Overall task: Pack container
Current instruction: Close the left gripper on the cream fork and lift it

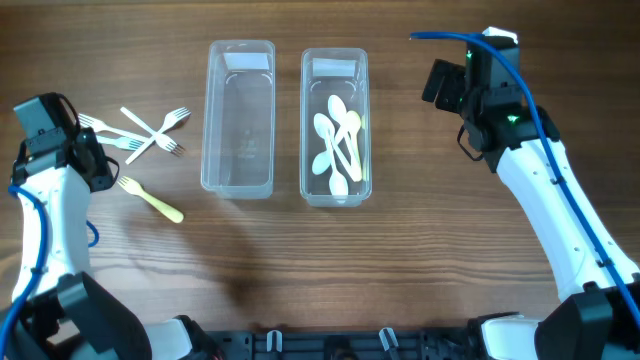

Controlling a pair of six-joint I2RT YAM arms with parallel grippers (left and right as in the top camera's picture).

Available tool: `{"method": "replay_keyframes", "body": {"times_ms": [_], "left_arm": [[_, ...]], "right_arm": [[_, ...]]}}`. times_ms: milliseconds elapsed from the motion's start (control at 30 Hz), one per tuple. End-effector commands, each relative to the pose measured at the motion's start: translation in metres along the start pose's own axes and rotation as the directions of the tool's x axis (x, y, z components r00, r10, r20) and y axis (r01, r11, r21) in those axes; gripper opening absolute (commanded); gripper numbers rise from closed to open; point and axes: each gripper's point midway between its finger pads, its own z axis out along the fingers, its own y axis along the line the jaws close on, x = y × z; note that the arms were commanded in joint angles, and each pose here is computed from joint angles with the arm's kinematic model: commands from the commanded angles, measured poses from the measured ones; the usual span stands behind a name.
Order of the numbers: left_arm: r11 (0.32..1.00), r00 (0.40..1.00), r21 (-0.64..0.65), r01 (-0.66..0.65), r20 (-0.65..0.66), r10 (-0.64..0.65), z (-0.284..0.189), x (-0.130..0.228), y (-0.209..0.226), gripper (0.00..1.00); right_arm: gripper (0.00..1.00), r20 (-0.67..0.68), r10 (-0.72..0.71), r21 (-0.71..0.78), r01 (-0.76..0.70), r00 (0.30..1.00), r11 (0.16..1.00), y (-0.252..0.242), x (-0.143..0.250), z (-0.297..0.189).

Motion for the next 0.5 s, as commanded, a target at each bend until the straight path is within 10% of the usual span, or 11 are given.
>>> {"method": "replay_keyframes", "body": {"times_ms": [0,100,467], "left_arm": [[0.993,0.993,0.024,-0.120,0.002,0.120,-0.012,-0.001,-0.003,0.52],[0.960,0.961,-0.050,-0.275,-0.036,0.274,0.005,0.010,0.012,0.77],[0.768,0.809,-0.270,-0.581,-0.297,0.507,0.101,0.054,0.090,0.72]], "right_arm": [[1.00,0.011,0.005,0.017,-0.005,1.000,1.000,-0.004,-0.004,0.000],[1.00,0.011,0.005,0.017,-0.005,1.000,1.000,-0.004,-0.004,0.000],[1.00,0.011,0.005,0.017,-0.005,1.000,1.000,-0.004,-0.004,0.000]]}}
